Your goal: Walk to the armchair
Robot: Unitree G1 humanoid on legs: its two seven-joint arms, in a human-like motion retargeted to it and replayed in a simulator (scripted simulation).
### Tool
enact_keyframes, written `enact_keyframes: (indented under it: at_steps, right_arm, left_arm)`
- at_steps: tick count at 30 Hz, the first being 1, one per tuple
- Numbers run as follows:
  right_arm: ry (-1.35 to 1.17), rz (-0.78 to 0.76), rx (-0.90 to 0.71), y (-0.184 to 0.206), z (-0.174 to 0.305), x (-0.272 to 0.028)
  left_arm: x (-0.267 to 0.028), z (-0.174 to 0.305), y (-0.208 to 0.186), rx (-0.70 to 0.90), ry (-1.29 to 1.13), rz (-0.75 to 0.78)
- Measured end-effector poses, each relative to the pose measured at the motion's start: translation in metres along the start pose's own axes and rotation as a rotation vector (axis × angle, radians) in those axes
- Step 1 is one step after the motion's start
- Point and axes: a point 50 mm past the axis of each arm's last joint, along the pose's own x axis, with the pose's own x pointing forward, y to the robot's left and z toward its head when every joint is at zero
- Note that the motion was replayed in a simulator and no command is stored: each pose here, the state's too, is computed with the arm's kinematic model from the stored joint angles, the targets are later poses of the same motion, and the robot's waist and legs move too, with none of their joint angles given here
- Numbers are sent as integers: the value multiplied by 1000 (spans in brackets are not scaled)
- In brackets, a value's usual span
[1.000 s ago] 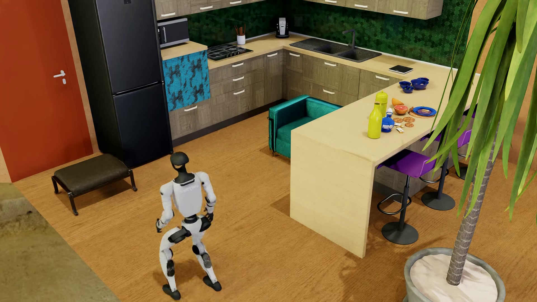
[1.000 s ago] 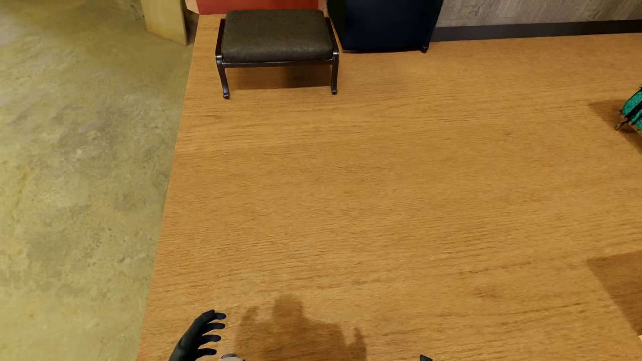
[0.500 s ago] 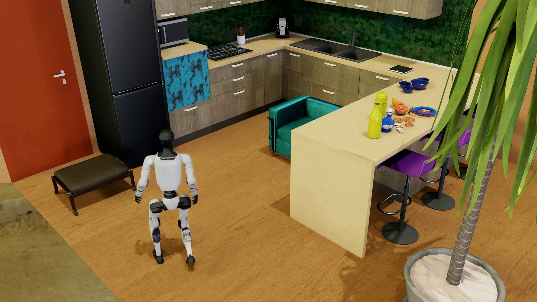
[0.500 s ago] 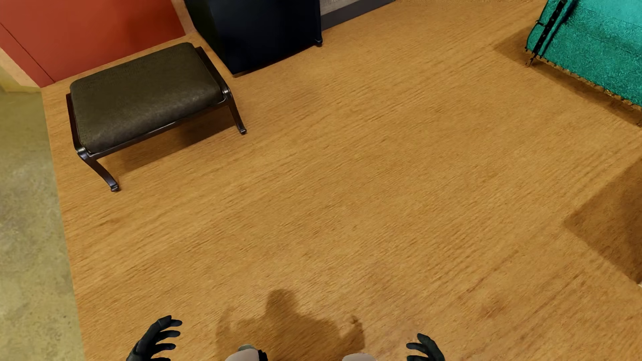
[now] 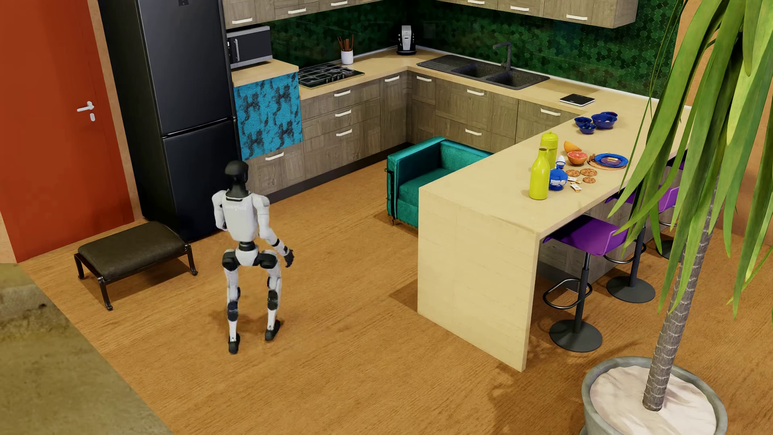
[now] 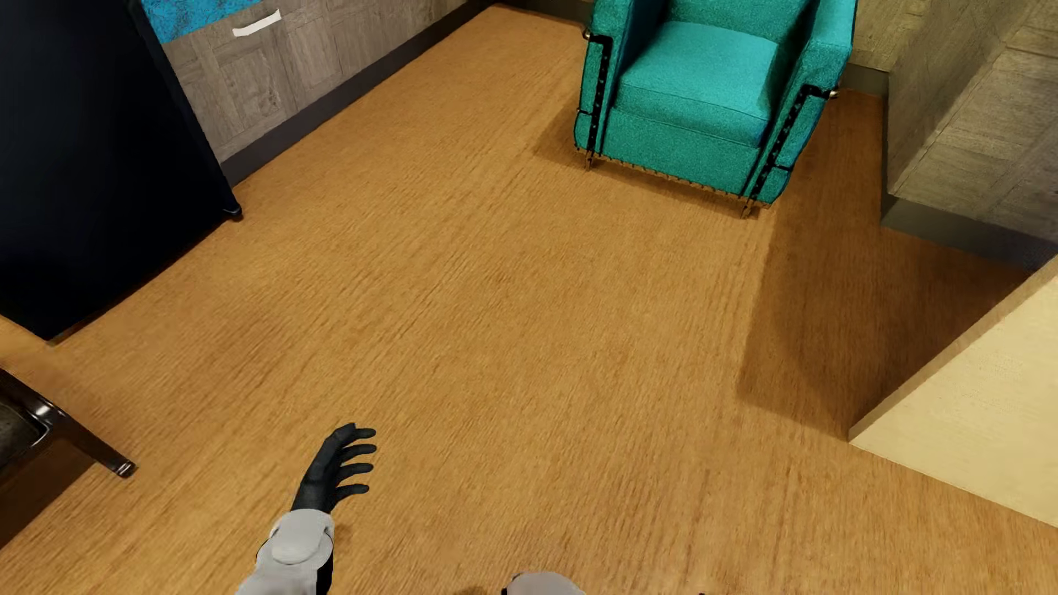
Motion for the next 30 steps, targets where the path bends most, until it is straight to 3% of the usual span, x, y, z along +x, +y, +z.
enact_keyframes:
  at_steps: [1, 3, 5, 7, 9, 10, 12, 15, 17, 18, 20, 21, 23, 25, 27, 30]
  right_arm:
    - [114, -41, -67, -6, -27, -3]
    - [190, -131, -63, -12, -41, -3]
    - [78, -140, -68, -5, -9, 6]
    - [-135, -79, -101, 11, 56, 19]
    - [-203, 7, -150, 26, 78, 23]
    - [-160, 42, -150, 25, 63, 22]
    - [-55, 18, -116, -1, 22, 9]
    - [184, -95, -132, -21, -44, -9]
    - [145, -123, -88, -5, -26, 1]
    - [36, -128, 4, 6, 6, 8]
    - [-97, 2, 27, 41, 47, 19]
    - [-88, 52, 20, 34, 40, 19]
    - [-87, 74, 28, 16, 29, 10]
    - [77, 41, -134, 4, -14, 4]
    - [113, -44, -140, 4, -20, 2]
    - [11, -116, -105, 18, 25, 12]
  left_arm:
    - [3, 13, -19, -46, -78, -43]
    - [-17, -27, -18, 37, -42, -116]
    - [-43, -83, 14, 89, 201, -71]
    - [-73, -124, 36, 158, 399, -47]
    - [-59, -109, 57, 185, 330, 24]
    - [-43, -88, 60, 144, 230, 93]
    - [-19, -38, 35, 31, 21, 144]
    - [0, 13, -19, 36, -128, -4]
    - [-25, -40, -15, 72, -3, -65]
    - [-42, -73, 8, 112, 102, -58]
    - [-63, -111, 49, 179, 288, -23]
    - [-59, -110, 53, 169, 326, 0]
    - [-22, -52, 26, 65, 186, 19]
    - [-2, -14, -16, -3, 54, -34]
    - [-19, -36, -3, -5, 39, 2]
    - [-38, -75, 53, 128, 119, 95]
